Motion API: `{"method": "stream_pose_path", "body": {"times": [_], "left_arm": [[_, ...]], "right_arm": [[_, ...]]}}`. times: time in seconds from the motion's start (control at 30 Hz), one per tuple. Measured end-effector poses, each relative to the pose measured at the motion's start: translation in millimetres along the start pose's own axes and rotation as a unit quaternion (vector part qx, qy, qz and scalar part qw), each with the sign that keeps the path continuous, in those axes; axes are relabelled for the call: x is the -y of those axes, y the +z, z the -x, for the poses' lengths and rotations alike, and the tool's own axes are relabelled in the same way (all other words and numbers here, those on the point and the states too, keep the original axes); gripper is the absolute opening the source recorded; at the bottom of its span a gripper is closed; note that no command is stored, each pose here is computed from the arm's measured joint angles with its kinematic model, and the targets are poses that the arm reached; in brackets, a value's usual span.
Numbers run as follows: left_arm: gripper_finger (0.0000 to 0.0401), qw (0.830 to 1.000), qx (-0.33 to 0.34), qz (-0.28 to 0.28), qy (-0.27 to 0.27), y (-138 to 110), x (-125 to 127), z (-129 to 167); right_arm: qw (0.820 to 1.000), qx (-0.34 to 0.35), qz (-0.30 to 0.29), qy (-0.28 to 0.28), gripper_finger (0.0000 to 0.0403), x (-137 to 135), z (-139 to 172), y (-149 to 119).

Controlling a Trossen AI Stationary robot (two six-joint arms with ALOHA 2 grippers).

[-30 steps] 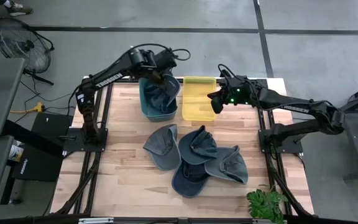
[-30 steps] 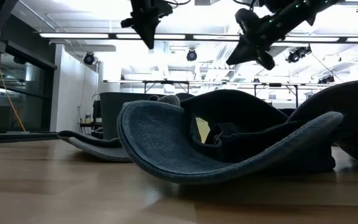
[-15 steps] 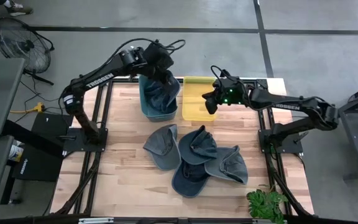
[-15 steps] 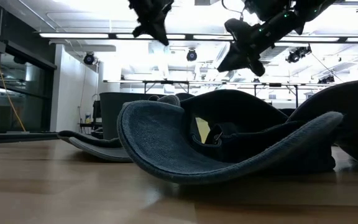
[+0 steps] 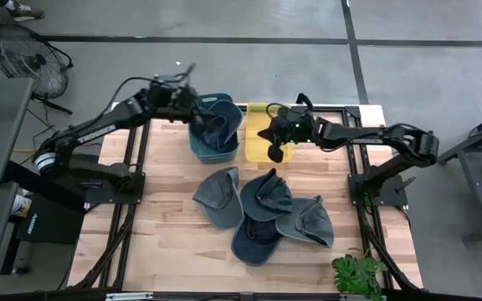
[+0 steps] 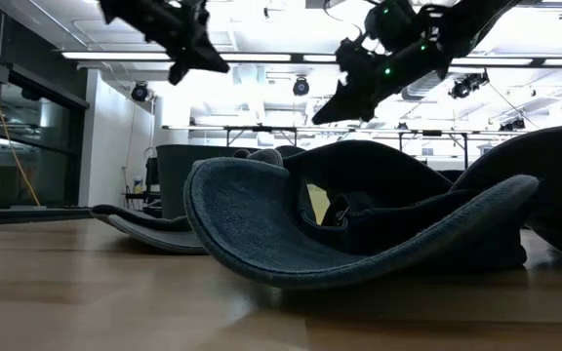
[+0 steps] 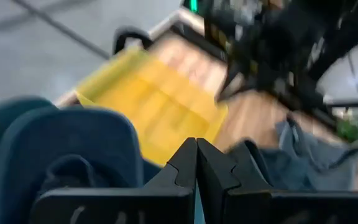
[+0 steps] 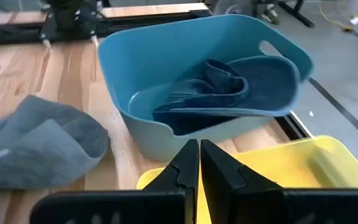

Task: Pick & Place hat
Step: Put the top left blue cap into the blue bin

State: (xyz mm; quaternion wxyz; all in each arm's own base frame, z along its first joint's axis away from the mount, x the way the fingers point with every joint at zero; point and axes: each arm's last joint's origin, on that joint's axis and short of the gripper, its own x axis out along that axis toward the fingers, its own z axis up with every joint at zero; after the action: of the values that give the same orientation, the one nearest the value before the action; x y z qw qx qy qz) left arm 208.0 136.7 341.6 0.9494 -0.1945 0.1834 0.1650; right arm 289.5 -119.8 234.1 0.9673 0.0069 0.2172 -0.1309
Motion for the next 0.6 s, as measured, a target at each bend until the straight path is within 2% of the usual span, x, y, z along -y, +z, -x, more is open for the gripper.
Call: {"method": "stream_pose_path", "body": {"times": [0.1, 0.2, 0.33, 0.6], "left_arm": [[0.0000, 1.000, 0.003, 0.018, 0.004, -19.0, -8.9, 9.9], [0.0000, 0.999, 0.029, 0.033, -0.011, -31.3, -16.4, 25.8], [0.0000, 0.998, 0.031, 0.057, -0.010, -48.8, -26.6, 37.3], [0.0000, 0.996, 0.047, 0.053, -0.056, -58.2, -38.4, 45.5]], "right_arm": [[1.000, 0.006, 0.002, -0.001, 0.0012, -0.7, -11.5, -2.8], [1.000, 0.014, -0.023, -0.004, 0.0012, 1.9, -22.8, 2.7], [0.990, 0.015, -0.128, -0.057, 0.0012, 10.0, -36.6, 18.0], [0.955, -0.025, -0.280, -0.097, 0.0012, 30.4, -57.9, 33.3]]}}
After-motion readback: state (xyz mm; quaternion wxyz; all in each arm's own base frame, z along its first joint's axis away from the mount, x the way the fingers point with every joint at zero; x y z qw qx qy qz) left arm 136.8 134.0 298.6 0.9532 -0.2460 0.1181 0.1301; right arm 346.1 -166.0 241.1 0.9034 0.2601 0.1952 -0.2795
